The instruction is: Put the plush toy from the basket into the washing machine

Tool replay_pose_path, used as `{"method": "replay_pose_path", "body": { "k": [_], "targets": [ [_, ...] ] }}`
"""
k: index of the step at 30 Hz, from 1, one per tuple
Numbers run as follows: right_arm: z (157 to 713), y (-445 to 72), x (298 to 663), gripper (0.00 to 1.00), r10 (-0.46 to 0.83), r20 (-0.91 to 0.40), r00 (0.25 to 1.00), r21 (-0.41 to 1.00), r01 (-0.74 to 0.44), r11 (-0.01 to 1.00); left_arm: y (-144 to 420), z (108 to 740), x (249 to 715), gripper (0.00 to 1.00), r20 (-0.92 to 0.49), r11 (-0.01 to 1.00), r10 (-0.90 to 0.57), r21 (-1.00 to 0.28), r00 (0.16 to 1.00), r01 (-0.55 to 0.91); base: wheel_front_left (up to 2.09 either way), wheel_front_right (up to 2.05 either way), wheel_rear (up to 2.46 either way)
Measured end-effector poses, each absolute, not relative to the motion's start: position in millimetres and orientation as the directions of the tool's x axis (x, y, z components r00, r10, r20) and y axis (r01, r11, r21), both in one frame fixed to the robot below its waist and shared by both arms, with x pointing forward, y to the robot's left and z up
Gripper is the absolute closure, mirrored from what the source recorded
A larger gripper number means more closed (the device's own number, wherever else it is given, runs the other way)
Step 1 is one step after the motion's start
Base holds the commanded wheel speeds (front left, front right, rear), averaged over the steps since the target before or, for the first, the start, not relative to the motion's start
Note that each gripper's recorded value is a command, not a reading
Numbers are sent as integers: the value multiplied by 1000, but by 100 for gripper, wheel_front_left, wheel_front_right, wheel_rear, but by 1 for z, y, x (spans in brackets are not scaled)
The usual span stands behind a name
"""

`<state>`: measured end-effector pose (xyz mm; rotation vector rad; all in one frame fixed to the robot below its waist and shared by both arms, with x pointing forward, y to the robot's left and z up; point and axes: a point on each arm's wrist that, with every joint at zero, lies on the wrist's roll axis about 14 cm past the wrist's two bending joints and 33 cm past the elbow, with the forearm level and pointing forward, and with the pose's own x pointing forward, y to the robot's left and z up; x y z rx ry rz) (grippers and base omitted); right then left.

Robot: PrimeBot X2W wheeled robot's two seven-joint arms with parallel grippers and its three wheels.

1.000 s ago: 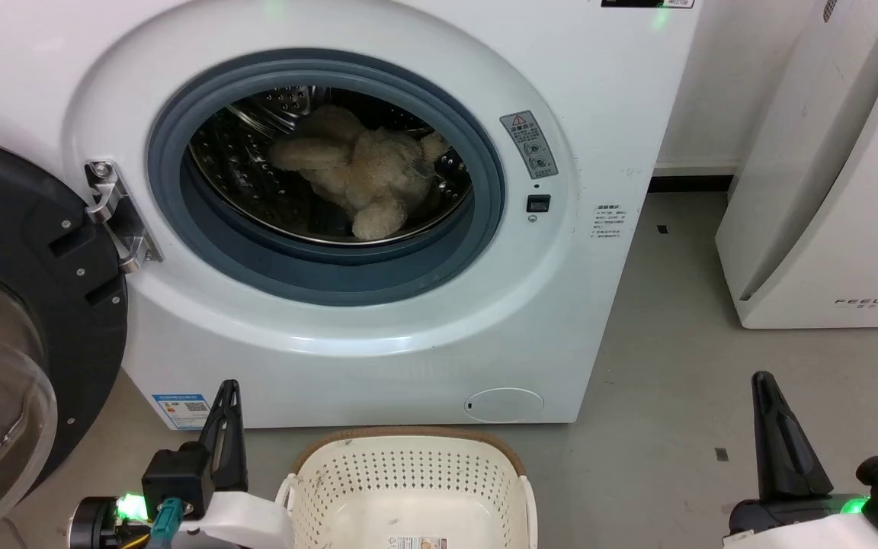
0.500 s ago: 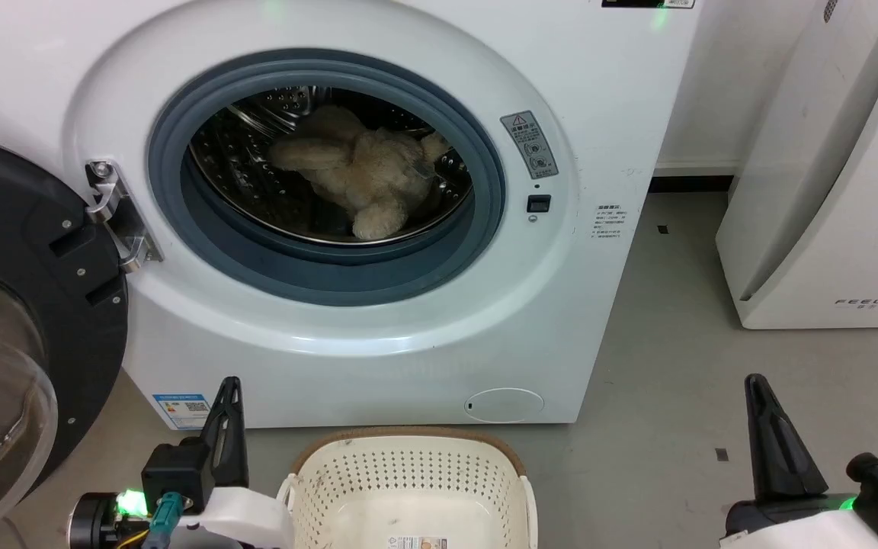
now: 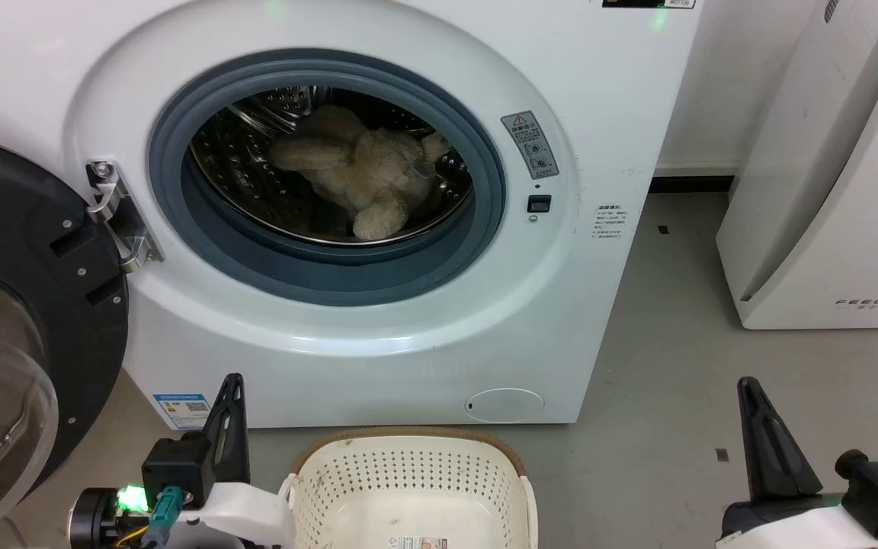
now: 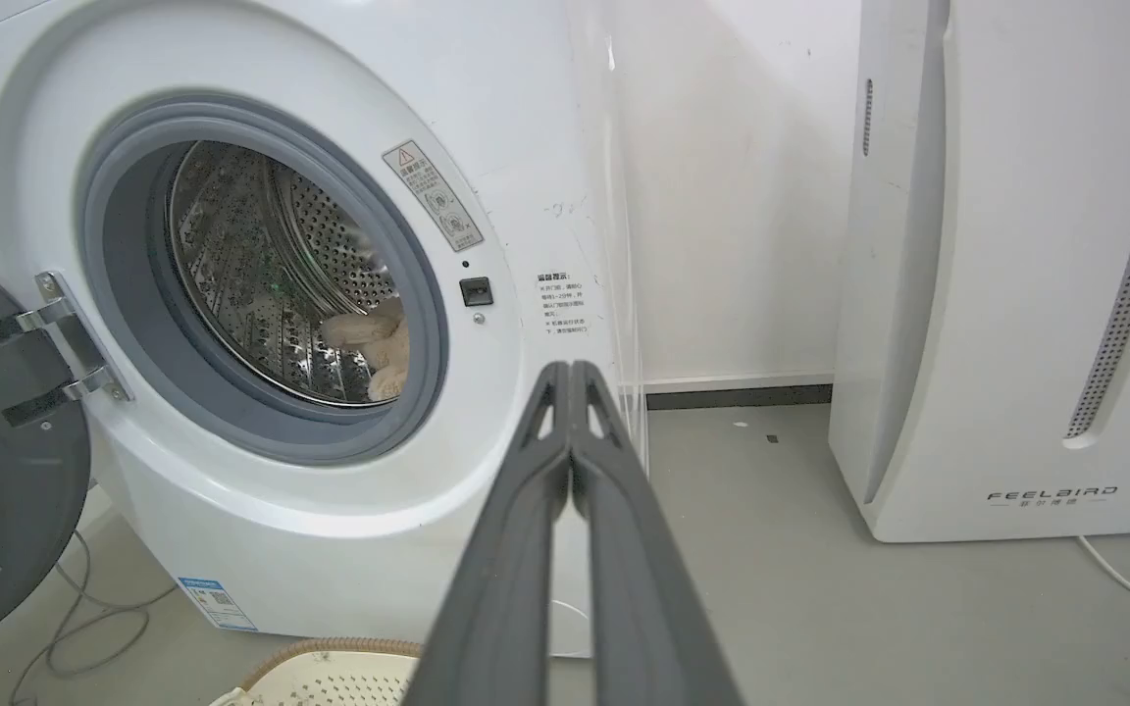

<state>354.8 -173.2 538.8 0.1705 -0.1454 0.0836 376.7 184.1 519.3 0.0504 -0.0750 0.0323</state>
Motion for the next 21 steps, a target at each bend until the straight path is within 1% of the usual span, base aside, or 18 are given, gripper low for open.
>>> {"method": "replay_pose_path", "body": {
  "k": [21],
  "targets": [
    [536, -169, 359, 100, 91, 115, 989, 111, -104, 988, 183, 523, 377, 100, 63, 999, 24, 46, 998, -27, 0, 0, 0]
  ]
}}
